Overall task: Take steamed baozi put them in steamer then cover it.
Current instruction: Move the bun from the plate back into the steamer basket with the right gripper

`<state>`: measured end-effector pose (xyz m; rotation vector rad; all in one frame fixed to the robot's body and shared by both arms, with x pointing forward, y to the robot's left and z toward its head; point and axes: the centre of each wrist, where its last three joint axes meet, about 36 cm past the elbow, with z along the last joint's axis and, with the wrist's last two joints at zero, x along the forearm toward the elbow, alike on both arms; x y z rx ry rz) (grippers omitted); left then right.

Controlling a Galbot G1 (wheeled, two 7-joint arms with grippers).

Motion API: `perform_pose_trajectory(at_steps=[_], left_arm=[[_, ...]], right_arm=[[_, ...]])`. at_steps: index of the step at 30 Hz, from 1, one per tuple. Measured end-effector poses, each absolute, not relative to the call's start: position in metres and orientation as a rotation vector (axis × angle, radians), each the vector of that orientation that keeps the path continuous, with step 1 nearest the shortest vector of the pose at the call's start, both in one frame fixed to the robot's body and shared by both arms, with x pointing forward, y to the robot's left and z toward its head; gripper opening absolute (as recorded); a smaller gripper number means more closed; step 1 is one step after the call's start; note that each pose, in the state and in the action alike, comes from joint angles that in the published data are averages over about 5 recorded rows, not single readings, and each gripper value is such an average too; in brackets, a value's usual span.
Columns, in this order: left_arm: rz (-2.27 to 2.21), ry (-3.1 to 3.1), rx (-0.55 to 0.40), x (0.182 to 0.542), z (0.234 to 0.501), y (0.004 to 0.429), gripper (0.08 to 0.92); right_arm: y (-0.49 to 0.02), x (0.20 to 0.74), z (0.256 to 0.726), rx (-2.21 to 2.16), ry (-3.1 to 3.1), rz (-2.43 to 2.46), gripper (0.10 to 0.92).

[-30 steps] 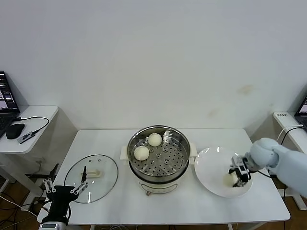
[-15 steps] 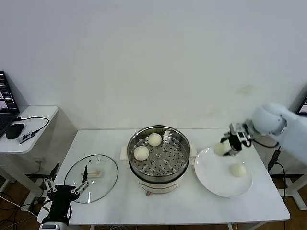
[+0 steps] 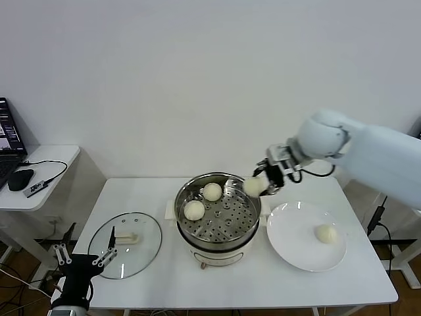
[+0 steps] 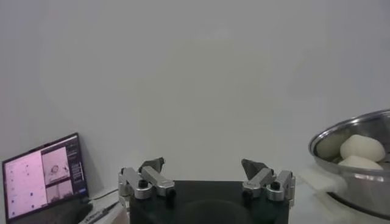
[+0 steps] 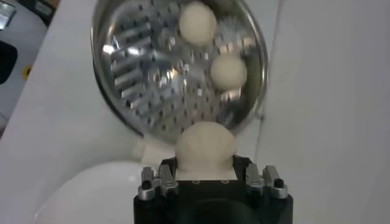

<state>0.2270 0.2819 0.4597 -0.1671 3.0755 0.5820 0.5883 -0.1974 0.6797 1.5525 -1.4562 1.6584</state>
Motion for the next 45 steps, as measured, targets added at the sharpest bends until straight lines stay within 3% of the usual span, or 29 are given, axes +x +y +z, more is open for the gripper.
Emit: perform_pose_trajectory(at_steps=[8,20,39,45], left_arm=[[0.576,3.069,-0.191,0.226,0.463,0.284,0.823],[0.565,3.068,-0.207,0.226,0.464,0.284,0.823],[0.552,3.078,-0.214,0.227,0.459,0.282,0.823],[0.549,3.079,-0.212,0.228,0.458,0.281,0.823]], right_arm=[[-0.142,0.574,0.645,1.733,-1.282,1.828,0.585],[-0.102,0.563,0.602,1.906,-0.992,2.121,0.585],[-0.09,0.555,0.586,2.015,-0.707,2.272,0.588],[-0.092,0.556,0.587,2.019,-0.68,2.289,0.697]])
